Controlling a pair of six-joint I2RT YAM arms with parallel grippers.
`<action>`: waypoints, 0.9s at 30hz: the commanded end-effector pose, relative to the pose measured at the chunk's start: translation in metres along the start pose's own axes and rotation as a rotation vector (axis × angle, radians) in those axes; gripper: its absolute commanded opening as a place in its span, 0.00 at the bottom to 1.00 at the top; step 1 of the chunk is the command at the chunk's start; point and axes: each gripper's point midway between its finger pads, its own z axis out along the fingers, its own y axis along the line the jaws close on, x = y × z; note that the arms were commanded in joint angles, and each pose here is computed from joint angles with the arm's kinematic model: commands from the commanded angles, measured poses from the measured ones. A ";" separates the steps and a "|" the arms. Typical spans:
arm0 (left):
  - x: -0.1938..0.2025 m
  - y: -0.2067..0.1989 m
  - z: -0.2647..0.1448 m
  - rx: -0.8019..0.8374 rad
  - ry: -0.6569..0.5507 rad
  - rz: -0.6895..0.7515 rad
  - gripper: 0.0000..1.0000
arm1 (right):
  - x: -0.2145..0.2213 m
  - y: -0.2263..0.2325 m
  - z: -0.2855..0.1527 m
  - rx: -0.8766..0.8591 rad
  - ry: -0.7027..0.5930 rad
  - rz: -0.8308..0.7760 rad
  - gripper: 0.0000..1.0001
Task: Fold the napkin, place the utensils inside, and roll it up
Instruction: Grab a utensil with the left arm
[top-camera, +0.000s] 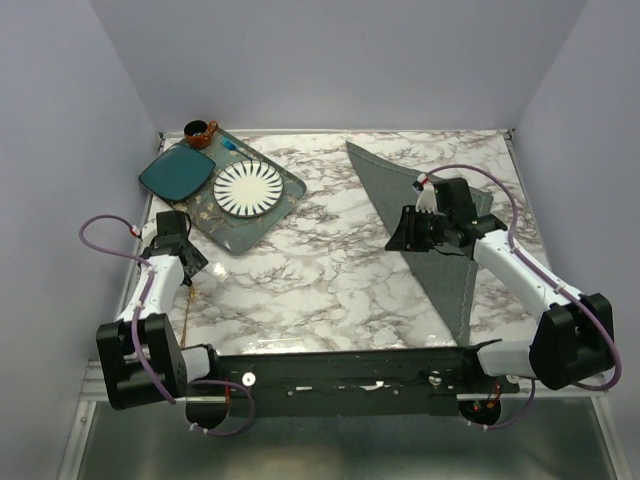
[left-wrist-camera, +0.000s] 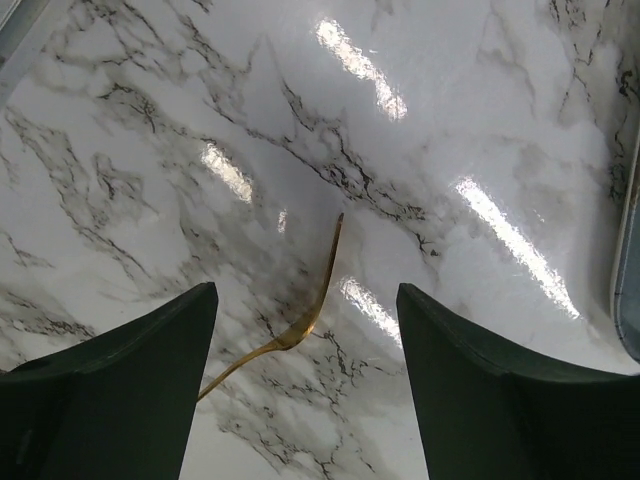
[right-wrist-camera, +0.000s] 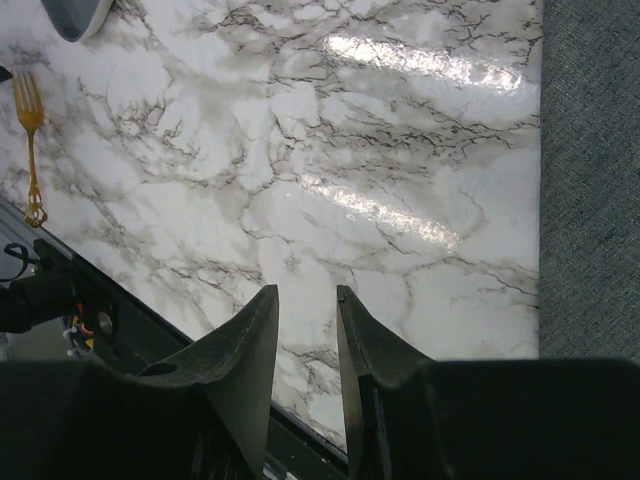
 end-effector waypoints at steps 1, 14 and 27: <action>0.005 -0.011 0.015 0.045 0.030 0.060 0.76 | -0.010 0.017 -0.011 -0.063 -0.050 -0.055 0.38; 0.025 -0.010 0.034 0.011 0.107 0.034 0.36 | -0.006 0.015 -0.012 -0.052 -0.046 -0.063 0.38; -0.011 -0.052 -0.028 0.348 0.009 -0.096 0.00 | -0.008 0.019 -0.036 0.006 -0.026 -0.084 0.50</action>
